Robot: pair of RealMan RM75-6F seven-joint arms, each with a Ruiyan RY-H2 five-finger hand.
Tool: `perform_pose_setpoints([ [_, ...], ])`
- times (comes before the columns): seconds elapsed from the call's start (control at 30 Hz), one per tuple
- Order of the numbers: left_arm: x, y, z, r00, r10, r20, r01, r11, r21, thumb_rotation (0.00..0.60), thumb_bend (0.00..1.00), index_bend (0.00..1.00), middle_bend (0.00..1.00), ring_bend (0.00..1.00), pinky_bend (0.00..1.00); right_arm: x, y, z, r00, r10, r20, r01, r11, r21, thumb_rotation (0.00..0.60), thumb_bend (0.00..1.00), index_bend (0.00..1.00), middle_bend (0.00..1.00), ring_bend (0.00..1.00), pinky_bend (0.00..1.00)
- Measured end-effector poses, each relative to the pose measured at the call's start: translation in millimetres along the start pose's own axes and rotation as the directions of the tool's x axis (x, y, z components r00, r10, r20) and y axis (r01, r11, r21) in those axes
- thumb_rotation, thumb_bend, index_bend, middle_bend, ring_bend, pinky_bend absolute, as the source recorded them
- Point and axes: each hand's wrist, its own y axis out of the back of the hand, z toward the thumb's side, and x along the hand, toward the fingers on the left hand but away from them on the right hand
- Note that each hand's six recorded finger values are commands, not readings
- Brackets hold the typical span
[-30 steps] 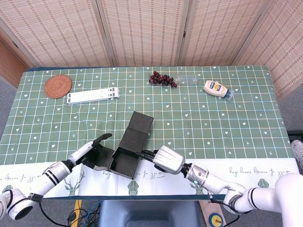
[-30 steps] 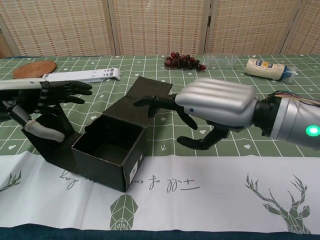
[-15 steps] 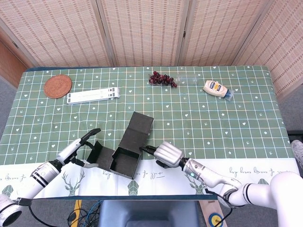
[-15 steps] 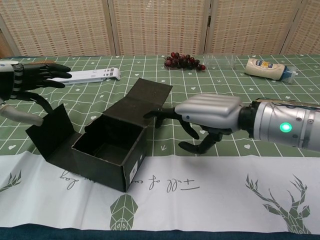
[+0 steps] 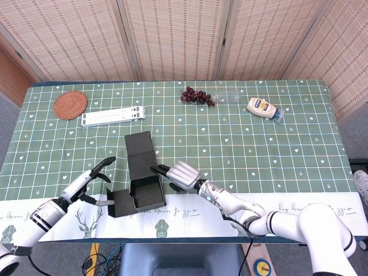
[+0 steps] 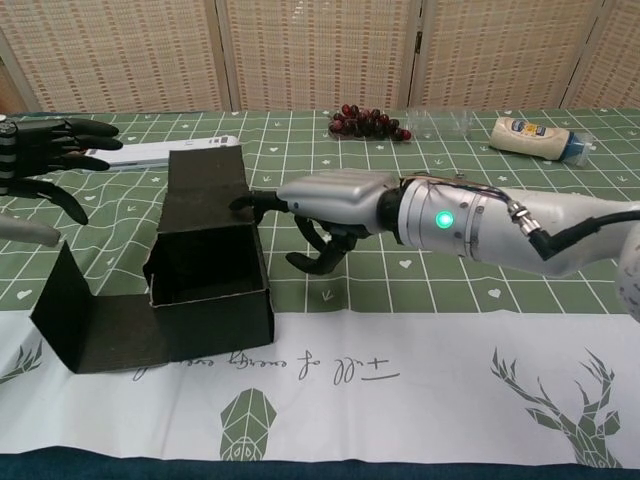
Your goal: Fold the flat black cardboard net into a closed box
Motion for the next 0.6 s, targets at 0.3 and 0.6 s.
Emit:
perform_pose_setpoints([
  [0.3,-9.3,7.6,0.3,1.0,0.022,0.012,-0.022,0.999,-0.031,0.6,0.1,0.02,0.0,0.0,0.32,31.9,-4.5,1.5,0.999,0.002,0.044,0.006,0.981,-0.193,0.6,0.08,0.0,0.11,0.64,0.9],
  [0.6,-13.7,5.0,4.8,0.999,0.019,0.031,-0.018,0.999,-0.033,0.6,0.1,0.02,0.0,0.0,0.31,49.2,-24.9,-11.3,0.983,0.076,0.169,0.01,0.89,-0.455,0.6,0.0,0.0,0.08,0.64,0.9],
])
